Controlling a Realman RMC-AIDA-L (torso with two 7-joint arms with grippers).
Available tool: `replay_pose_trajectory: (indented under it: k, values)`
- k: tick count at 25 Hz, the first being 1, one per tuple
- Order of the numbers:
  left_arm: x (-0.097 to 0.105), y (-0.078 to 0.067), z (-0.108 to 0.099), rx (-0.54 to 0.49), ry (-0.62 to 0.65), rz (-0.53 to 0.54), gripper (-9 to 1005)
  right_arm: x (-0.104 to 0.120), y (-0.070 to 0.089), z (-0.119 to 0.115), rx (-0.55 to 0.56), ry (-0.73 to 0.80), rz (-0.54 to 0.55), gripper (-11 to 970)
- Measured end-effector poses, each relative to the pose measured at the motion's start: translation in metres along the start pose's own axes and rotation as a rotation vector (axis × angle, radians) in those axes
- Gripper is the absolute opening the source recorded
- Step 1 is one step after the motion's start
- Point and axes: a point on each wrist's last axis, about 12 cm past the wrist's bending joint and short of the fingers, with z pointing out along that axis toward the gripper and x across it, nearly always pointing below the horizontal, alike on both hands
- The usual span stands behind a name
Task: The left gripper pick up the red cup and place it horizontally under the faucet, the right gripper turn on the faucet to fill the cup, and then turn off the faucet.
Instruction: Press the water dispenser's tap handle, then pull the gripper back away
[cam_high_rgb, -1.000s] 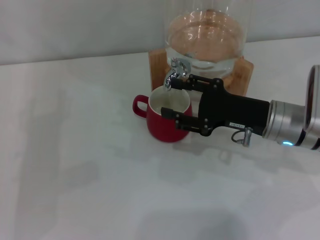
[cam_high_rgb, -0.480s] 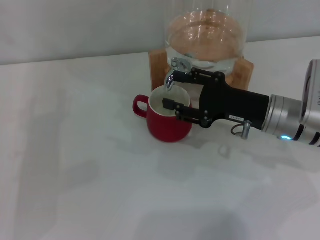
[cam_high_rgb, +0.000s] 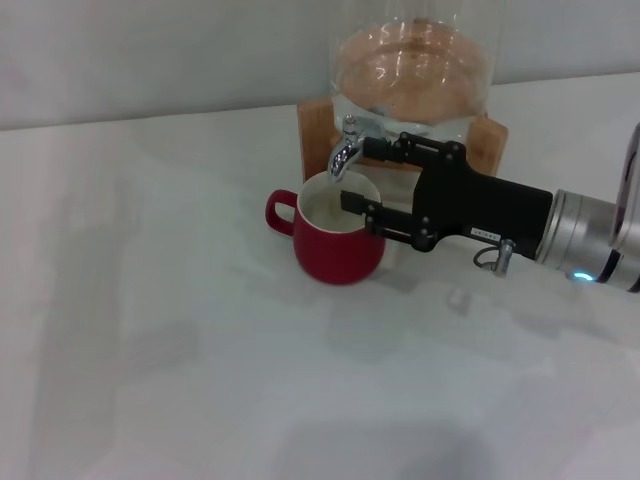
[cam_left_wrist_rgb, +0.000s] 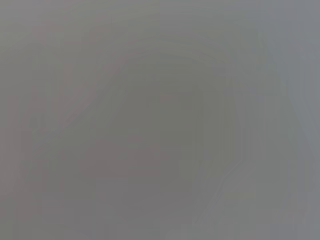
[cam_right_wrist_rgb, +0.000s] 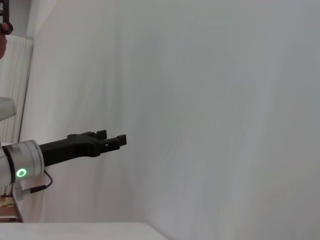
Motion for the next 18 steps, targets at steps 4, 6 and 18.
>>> replay_pose_trajectory:
  k: [4,6,18]
  values:
    - [0.001,-0.001,0.001,0.004,0.014,0.0,837,0.0,-0.001,-0.003,0.009,0.0,-0.002,672]
    - [0.002,-0.001,0.001,0.005,0.016,0.0,837,0.0,-0.001,-0.003,0.01,0.001,-0.003,672]
    - [0.001,-0.001,0.002,0.006,0.016,0.001,837,0.003,-0.001,-0.017,0.06,-0.005,-0.007,673]
